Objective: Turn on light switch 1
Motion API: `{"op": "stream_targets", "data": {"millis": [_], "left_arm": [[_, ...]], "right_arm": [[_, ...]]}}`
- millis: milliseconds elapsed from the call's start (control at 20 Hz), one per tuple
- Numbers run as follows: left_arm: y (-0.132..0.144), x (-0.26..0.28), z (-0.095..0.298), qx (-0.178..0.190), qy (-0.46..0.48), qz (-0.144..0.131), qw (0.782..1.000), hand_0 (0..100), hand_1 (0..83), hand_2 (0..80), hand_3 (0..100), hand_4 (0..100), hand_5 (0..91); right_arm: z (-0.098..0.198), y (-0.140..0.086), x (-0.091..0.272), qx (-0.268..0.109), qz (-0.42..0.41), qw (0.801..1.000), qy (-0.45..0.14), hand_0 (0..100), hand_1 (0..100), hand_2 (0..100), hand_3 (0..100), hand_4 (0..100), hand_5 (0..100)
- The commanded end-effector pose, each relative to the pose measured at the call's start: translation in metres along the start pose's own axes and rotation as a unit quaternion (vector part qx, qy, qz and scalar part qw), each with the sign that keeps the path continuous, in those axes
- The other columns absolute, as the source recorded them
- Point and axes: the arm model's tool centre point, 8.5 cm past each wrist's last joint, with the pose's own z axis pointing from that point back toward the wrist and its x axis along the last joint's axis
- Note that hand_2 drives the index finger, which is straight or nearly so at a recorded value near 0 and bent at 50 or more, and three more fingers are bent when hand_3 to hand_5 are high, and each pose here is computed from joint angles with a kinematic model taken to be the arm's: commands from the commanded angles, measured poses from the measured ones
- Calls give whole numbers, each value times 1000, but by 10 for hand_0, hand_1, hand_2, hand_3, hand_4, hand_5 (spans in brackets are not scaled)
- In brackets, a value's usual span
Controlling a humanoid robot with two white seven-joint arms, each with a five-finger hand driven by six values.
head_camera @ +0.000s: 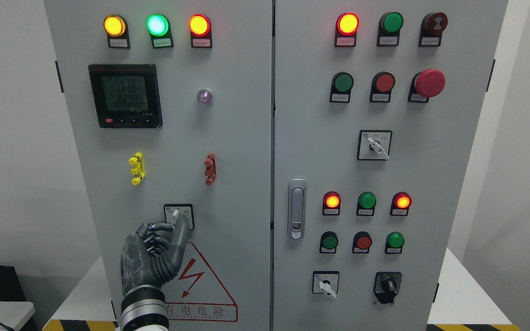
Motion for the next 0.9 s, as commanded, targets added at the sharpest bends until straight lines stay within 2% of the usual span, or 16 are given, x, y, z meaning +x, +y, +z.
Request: {"op": "stream_targets", "data": {"millis": [0,852], "left_arm": [[-2,4,-1,-2,-2,-1,1000,207,432,512,889,937,887],[-2,3,-1,-1,3,-4,1000,245,391,519,897,937,886]], "right_arm": [[0,1,0,1,-4,1000,0,120,389,0,0,0,0],[0,1,0,1,-4,1000,1,120,389,0,0,0,0]]}}
